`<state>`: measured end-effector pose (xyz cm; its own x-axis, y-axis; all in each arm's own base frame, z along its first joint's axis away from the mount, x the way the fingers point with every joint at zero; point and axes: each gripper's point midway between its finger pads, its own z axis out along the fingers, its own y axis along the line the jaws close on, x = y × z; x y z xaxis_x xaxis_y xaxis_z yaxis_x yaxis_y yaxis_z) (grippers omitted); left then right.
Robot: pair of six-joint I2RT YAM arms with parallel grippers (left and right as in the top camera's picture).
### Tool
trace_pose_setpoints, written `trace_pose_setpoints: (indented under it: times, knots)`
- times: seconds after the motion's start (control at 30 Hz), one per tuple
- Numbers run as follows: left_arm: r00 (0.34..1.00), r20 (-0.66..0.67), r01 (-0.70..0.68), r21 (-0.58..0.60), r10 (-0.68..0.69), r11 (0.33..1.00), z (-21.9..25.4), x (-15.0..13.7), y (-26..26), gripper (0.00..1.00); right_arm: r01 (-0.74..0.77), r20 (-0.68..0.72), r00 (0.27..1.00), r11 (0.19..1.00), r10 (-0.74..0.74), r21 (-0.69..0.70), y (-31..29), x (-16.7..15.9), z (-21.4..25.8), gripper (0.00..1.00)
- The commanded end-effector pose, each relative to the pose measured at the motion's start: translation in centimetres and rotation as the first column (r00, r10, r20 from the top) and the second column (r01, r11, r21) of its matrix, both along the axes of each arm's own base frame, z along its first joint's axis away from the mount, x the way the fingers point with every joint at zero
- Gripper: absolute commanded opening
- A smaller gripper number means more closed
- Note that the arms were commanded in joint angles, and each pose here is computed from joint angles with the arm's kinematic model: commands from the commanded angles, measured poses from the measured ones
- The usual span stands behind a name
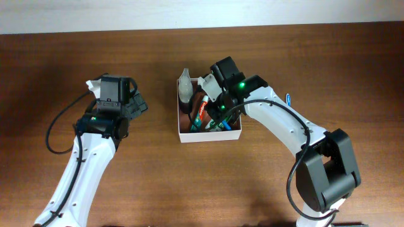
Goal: Pack container
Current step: 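Lower the held razor down into the box, then open the right gripper to release the razor and raise it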
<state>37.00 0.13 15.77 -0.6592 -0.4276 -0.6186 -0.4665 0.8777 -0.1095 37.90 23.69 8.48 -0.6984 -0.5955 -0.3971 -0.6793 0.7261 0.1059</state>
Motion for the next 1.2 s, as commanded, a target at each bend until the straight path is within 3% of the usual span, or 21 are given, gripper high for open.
trace_pose_setpoints:
  times: [0.0, 1.17]
  knots:
    - [1.000, 0.019, -0.006, 0.017, 0.006, 1.000, 0.8, 0.1, 0.4, 0.99, -0.018, -0.012, 1.000, 1.000, 0.018, 0.005, 0.5, -0.5, -0.4, 0.04]
    - [1.000, 0.019, -0.006, 0.017, 0.006, 1.000, 0.8, 0.1, 0.4, 0.99, -0.015, -0.096, 0.995, 0.999, 0.011, -0.040, 0.5, -0.3, -6.1, 0.05]
